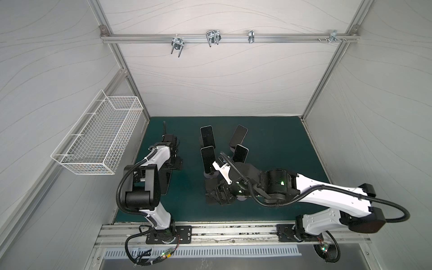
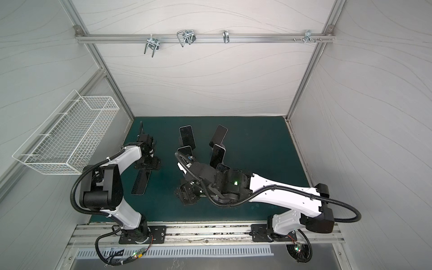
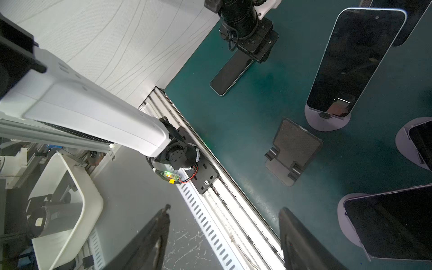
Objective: Remove the phone from the phone stand
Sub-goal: 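Raise the left gripper off the phone while the right gripper moves toward the stands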
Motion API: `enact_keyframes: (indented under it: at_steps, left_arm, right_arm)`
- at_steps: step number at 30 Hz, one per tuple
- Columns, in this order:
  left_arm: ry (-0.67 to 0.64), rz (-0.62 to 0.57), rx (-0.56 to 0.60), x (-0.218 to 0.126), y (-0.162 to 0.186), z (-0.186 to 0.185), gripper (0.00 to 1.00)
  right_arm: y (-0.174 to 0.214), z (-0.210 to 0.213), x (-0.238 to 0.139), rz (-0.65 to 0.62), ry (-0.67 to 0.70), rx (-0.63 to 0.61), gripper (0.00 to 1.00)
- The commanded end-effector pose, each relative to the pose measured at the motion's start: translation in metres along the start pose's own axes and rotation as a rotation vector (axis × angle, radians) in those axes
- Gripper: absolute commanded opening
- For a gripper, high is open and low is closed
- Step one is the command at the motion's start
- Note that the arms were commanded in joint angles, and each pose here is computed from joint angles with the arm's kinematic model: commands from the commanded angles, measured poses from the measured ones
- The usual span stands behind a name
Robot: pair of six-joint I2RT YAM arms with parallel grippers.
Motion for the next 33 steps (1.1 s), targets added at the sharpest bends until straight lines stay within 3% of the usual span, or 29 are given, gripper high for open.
enact_keyframes:
  at_steps: [1, 17, 33]
  left_arm:
    - [0.017, -0.047, -0.015, -0.007, -0.005, -0.002, 0.87]
    - [0.047, -0.148, -0.028, -0.030, -0.009, -0.014, 0.86]
    - [0.091, -0.397, -0.103, -0.110, 0.011, -0.023, 0.83]
  right_arm:
    - [-0.002, -0.007, -0.009, -0.024, 0.022, -0.004, 0.75]
    - [-0.005, -0.018, -0.022, -0.075, 0.038, 0.003, 0.77]
    - [0.002, -0.063, -0.049, -0.163, 0.176, 0.018, 0.77]
Point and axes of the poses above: each gripper's point midway between its finger pads, its own x axis out along the fingers, its own z axis along the line the jaws close on, y = z × x, the point moved 4 cm from there along -x, back along the fingers, and after that the axes turned 11 degrees about x, right-handed, at the moved point
